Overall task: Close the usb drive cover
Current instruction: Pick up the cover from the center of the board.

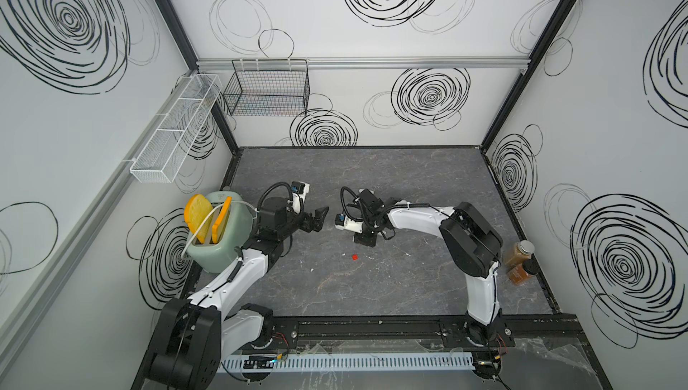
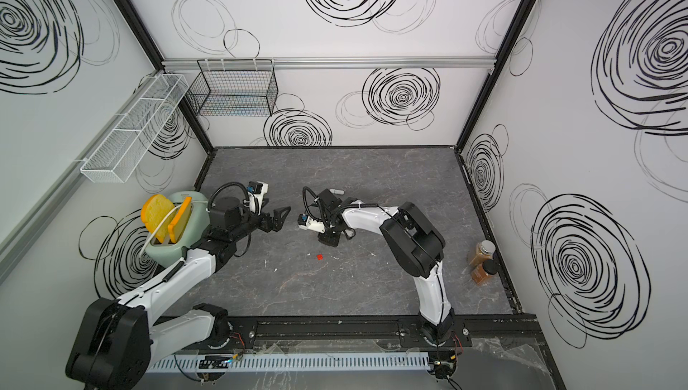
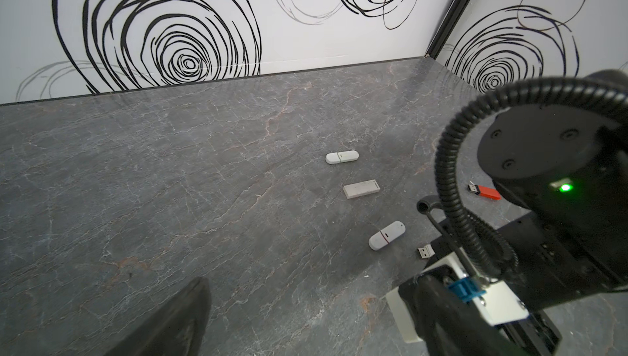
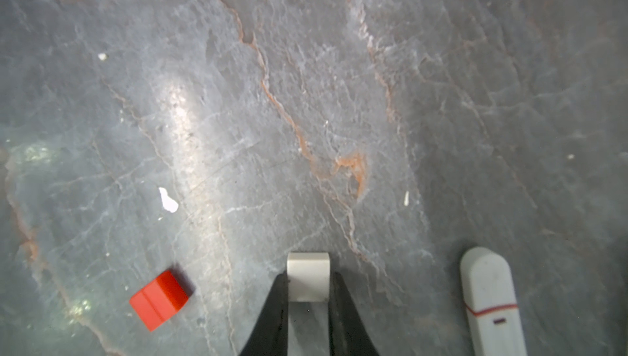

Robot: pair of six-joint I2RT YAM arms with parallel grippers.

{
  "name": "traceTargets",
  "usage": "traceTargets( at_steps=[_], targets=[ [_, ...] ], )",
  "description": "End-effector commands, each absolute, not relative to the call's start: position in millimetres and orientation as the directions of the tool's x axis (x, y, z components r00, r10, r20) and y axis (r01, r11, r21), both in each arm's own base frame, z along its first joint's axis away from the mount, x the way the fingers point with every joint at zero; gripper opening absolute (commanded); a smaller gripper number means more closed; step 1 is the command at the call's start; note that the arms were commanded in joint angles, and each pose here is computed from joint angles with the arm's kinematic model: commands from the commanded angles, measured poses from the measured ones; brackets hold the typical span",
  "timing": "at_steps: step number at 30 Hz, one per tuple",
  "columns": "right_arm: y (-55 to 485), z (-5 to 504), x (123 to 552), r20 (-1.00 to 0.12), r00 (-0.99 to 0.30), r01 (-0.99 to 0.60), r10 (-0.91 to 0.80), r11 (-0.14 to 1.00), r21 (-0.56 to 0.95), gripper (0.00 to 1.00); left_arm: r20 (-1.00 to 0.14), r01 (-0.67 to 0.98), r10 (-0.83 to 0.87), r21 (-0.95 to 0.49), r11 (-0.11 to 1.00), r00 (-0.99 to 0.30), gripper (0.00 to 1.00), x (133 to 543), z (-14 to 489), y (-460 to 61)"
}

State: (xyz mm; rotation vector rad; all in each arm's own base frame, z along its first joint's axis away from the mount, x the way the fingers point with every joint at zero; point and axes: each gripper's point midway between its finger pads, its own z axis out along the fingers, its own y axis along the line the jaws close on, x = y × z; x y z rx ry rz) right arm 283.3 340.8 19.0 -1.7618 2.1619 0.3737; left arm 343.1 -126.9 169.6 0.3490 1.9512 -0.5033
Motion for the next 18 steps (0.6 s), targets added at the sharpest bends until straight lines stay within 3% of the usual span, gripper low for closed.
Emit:
traceTargets(
  at_steps=[1, 12, 18],
  targets=[
    [330, 33, 280, -0.421, -0.193, -0.977, -0.886, 0.213, -0.001, 0.17, -0.925, 0.489, -0.009, -0.209, 0.847, -0.379, 0.98, 344, 183, -132],
    [333, 107, 289, -0.704, -0.1, -0.955, -0.703, 0.268, -0.131, 0.13, -0.872, 0.607, -0.076, -0.396, 0.689, -0.483, 1.0, 326, 186, -174],
    [329, 140, 288, -0.812, -0.008, -0.923, -0.584, 0.317, -0.219, 0.13, -0.819, 0.649, -0.089, -0.51, 0.565, -0.567, 0.94, 312, 190, -206]
  ],
)
